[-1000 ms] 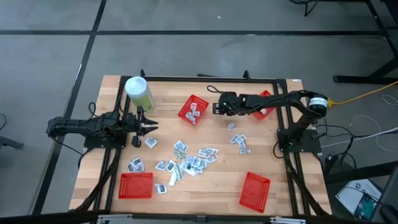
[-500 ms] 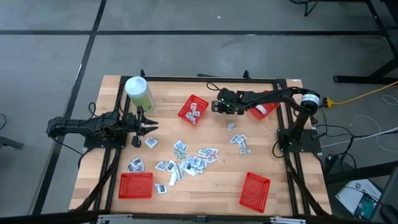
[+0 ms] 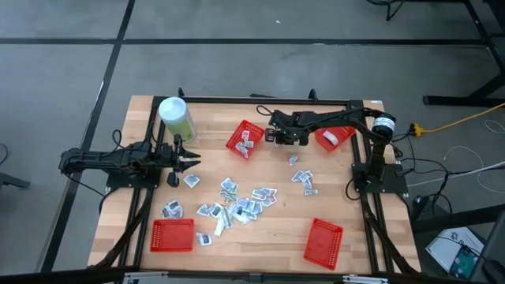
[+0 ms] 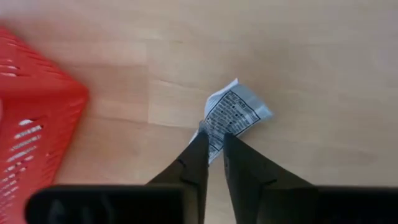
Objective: Pick & Place First Aid Supplies
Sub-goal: Put the orange ointment pack into the red container
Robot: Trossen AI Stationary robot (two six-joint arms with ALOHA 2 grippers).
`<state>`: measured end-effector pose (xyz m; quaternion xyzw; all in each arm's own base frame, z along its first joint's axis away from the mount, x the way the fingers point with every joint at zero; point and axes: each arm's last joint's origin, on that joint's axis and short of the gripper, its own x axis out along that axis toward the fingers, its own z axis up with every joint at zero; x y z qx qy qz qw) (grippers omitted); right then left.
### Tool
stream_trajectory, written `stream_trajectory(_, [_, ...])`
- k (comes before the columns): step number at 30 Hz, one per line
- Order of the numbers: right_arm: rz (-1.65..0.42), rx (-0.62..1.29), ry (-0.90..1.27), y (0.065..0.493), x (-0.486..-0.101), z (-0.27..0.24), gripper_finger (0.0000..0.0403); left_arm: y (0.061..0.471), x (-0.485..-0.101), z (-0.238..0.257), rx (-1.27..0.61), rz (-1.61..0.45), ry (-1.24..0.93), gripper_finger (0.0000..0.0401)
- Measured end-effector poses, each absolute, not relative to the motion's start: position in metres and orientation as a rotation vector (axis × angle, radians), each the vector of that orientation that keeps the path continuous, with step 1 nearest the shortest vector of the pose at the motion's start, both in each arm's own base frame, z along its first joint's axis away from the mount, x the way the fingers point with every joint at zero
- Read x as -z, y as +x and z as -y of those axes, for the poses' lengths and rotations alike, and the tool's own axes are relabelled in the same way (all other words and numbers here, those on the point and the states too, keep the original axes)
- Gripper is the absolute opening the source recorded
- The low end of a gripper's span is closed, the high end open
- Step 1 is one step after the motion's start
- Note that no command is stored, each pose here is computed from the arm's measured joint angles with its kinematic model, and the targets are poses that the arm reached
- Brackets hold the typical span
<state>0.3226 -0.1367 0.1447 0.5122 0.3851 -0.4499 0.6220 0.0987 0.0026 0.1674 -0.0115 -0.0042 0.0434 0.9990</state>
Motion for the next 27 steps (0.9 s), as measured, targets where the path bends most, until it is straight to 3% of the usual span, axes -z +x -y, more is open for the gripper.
stream_trajectory(9, [-0.931, 1.013, 1.141, 0.323, -0.144, 0.130, 0.0006, 0.099, -0.167, -0.003, -0.087, 0.008, -0.023, 0.0088])
stream_trajectory(27, [-0.944, 0.930, 0.895, 0.343, -0.186, 0.098, 0.0001, 0.099, -0.167, -0.003, -0.087, 0.008, -0.023, 0.0088])
